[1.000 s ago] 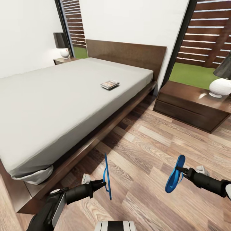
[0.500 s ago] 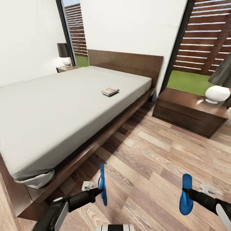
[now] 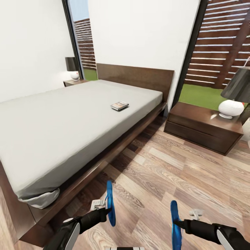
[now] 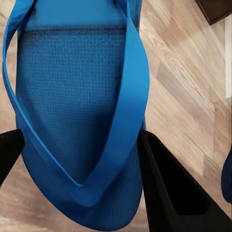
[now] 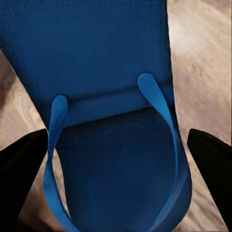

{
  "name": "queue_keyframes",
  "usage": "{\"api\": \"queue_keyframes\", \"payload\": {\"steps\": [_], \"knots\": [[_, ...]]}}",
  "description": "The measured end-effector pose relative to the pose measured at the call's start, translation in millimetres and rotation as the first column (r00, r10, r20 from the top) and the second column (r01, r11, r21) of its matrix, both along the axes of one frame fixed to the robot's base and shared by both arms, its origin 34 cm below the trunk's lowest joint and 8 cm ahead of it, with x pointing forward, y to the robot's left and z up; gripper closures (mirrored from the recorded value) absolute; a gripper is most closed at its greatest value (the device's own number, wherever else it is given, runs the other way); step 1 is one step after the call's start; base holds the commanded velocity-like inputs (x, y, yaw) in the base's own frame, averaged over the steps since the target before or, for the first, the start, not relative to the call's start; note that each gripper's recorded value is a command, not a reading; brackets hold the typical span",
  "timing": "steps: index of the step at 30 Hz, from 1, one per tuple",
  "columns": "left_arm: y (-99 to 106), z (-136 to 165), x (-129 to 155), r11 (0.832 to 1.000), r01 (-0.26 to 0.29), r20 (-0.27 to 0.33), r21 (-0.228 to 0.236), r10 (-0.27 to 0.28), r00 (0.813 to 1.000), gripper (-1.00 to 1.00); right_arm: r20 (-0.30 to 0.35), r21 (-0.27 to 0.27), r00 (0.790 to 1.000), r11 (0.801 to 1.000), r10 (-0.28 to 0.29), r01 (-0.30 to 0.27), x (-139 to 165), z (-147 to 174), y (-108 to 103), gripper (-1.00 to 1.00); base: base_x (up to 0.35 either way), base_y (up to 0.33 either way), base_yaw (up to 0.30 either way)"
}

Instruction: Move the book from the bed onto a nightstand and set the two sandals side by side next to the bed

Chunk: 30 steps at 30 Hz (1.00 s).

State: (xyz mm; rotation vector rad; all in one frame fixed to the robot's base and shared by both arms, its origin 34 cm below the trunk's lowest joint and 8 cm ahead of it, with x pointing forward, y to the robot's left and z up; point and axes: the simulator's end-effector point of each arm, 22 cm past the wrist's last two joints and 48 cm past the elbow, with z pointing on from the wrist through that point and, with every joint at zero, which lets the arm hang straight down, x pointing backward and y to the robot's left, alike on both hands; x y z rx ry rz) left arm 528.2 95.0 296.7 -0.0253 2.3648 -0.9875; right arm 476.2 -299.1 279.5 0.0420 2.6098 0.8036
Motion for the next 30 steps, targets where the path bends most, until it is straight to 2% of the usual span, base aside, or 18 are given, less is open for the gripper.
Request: {"api": "queue_keyframes", "payload": {"steps": [2,4,10,12,16,20,23,26,30], "knots": [[-2.3,3.7,0.5,1.0,0.008,0.008,0.001,-0.008,1.0,1.0,0.012,0.049,0.999,0.998,0.03,-0.031,-2.3,8.5,11.7,1.0,0.0,0.0,0.0],[-5.6,7.3,0.5,1.0,0.02,0.016,0.003,-0.02,1.0,1.0,0.022,0.07,0.999,0.997,0.042,-0.043,-2.4,14.1,16.5,1.0,0.0,0.0,0.0],[-5.8,4.5,-7.5,1.0,0.026,0.03,0.017,-0.027,0.999,1.0,0.07,0.072,0.996,0.996,0.047,-0.052,2.4,23.9,15.9,1.0,0.0,0.0,0.0],[-5.6,-0.1,-13.0,1.0,0.023,0.031,0.02,-0.023,0.999,1.0,0.053,0.067,0.998,0.997,0.035,-0.038,-4.8,17.8,10.8,1.0,0.0,0.0,0.0],[-5.3,-14.8,-30.6,0.999,0.015,0.036,0.033,-0.016,0.999,1.0,-0.039,0.058,0.999,0.998,-0.011,0.014,-36.6,-6.6,-4.5,1.0,0.0,0.0,0.0],[0.2,-20.6,-31.7,0.997,-0.014,0.036,0.076,0.011,0.999,1.0,-0.053,0.059,0.998,0.998,-0.027,0.03,-42.8,-8.2,-7.5,1.0,0.0,0.0,0.0],[5.2,-21.6,-29.1,0.994,-0.033,0.04,0.108,0.029,0.999,1.0,-0.004,0.048,1.0,0.999,-0.023,0.024,-36.5,-3.5,-9.5,1.0,0.0,0.0,0.0],[6.1,-18.0,-26.5,0.992,-0.04,0.049,0.117,0.035,0.998,1.0,0.081,0.029,0.997,1.0,-0.013,0.011,-24.3,5.0,-12.0,1.0,0.0,0.0,0.0],[6.5,-11.5,-23.0,0.992,-0.045,0.063,0.119,0.038,0.997,1.0,0.132,0.018,0.991,1.0,-0.007,0.005,-16.5,13.4,-13.4,1.0,0.0,0.0,0.0]]}}
